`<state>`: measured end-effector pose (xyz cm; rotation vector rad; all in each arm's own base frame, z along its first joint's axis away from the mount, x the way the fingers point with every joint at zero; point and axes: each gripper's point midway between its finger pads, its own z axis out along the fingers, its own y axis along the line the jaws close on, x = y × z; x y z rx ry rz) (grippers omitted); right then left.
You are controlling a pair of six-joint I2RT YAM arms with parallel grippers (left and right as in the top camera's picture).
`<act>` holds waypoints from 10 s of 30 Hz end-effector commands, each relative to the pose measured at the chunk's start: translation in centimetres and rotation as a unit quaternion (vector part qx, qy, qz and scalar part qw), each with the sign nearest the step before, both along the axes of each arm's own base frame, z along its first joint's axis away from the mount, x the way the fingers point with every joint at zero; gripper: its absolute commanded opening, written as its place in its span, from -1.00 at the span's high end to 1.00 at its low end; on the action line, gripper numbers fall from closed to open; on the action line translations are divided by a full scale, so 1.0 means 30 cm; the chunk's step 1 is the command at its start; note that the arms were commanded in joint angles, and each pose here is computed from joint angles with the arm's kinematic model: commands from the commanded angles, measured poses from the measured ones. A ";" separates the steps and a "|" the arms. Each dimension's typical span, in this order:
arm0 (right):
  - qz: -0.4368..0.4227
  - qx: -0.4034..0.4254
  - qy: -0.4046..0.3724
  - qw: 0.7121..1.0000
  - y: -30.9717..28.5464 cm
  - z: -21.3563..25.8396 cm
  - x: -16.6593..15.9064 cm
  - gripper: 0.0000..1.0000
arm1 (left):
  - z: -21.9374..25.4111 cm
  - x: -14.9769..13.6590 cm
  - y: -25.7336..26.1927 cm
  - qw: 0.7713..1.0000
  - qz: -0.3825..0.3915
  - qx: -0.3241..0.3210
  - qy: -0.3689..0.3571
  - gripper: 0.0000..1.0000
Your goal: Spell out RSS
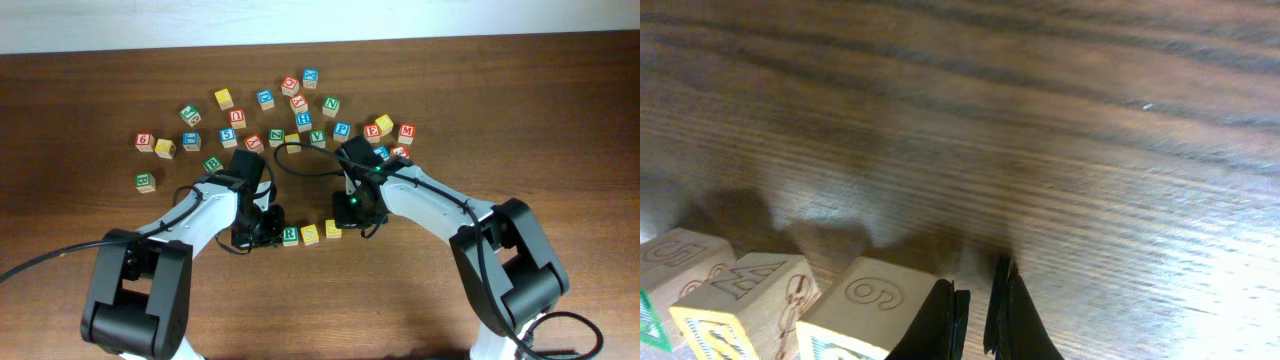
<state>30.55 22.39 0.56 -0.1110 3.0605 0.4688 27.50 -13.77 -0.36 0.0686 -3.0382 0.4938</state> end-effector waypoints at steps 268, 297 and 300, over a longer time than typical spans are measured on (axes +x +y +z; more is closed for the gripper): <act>-0.137 -0.080 -0.655 0.738 -0.762 0.505 -0.198 -0.96 | 0.742 -0.181 0.246 0.971 0.067 0.079 -0.217 -0.99; -0.137 -0.080 -0.655 0.738 -0.762 0.505 -0.198 -0.97 | 0.535 -0.097 0.479 0.706 0.129 0.110 -0.688 -0.98; -0.137 -0.080 -0.655 0.738 -0.762 0.505 -0.198 -0.97 | 0.534 -0.097 0.476 0.706 0.118 0.116 -0.689 -0.98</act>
